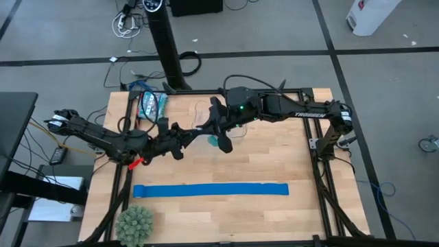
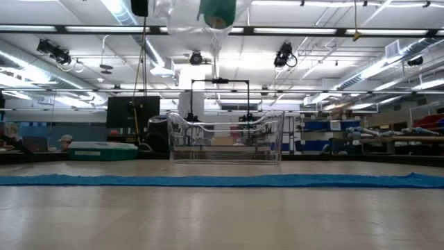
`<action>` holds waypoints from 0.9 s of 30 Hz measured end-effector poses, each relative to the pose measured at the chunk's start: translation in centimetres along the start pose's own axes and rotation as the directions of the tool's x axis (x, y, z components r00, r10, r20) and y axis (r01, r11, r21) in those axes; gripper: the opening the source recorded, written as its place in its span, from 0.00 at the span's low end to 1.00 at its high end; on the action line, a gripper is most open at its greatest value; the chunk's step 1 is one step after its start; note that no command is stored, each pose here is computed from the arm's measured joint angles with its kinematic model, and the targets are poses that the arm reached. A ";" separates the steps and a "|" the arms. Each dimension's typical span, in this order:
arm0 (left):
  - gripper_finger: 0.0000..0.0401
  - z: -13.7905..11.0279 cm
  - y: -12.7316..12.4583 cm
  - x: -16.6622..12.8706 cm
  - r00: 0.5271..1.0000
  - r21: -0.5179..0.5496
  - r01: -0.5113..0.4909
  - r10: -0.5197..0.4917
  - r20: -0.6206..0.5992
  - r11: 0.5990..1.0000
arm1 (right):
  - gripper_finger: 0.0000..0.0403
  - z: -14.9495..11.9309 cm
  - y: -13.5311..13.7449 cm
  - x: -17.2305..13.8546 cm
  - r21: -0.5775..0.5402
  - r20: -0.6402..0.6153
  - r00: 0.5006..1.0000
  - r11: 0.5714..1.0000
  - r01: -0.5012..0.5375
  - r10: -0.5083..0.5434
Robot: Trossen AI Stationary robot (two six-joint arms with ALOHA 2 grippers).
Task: Roll bandage
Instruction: Close the transparent zip bag
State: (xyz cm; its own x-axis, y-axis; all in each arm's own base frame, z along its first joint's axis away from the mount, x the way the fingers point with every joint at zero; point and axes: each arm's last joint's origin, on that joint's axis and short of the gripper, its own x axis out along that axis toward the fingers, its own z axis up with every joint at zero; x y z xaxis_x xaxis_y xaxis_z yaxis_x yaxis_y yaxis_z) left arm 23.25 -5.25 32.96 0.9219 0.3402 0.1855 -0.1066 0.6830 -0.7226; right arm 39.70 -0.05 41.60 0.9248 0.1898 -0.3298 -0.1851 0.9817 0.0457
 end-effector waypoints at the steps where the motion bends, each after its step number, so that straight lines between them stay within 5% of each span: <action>1: 0.01 0.0 0.0 0.0 1.000 0.000 0.000 0.000 0.000 1.000 | 0.02 0.0 -0.1 0.0 0.010 0.001 1.000 1.000 0.001 -0.001; 13: 0.01 -0.1 0.1 0.0 1.000 0.007 -0.005 0.005 -0.005 1.000 | 0.00 -0.1 -1.0 -0.8 0.082 -0.029 1.000 0.997 0.011 -0.008; 27: 0.01 0.0 0.1 0.0 1.000 0.030 -0.020 0.019 0.013 0.999 | 0.00 -1.4 -0.6 -2.4 0.116 -0.205 0.979 0.993 0.014 0.011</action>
State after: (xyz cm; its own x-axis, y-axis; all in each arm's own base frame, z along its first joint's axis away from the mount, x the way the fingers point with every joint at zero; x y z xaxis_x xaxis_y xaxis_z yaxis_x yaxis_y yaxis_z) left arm 23.24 -5.19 32.93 0.9146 0.3619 0.1802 -0.1359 0.6949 -0.7061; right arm 37.16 -1.11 41.04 0.8352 0.1923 -0.5152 -0.1327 0.9797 0.1505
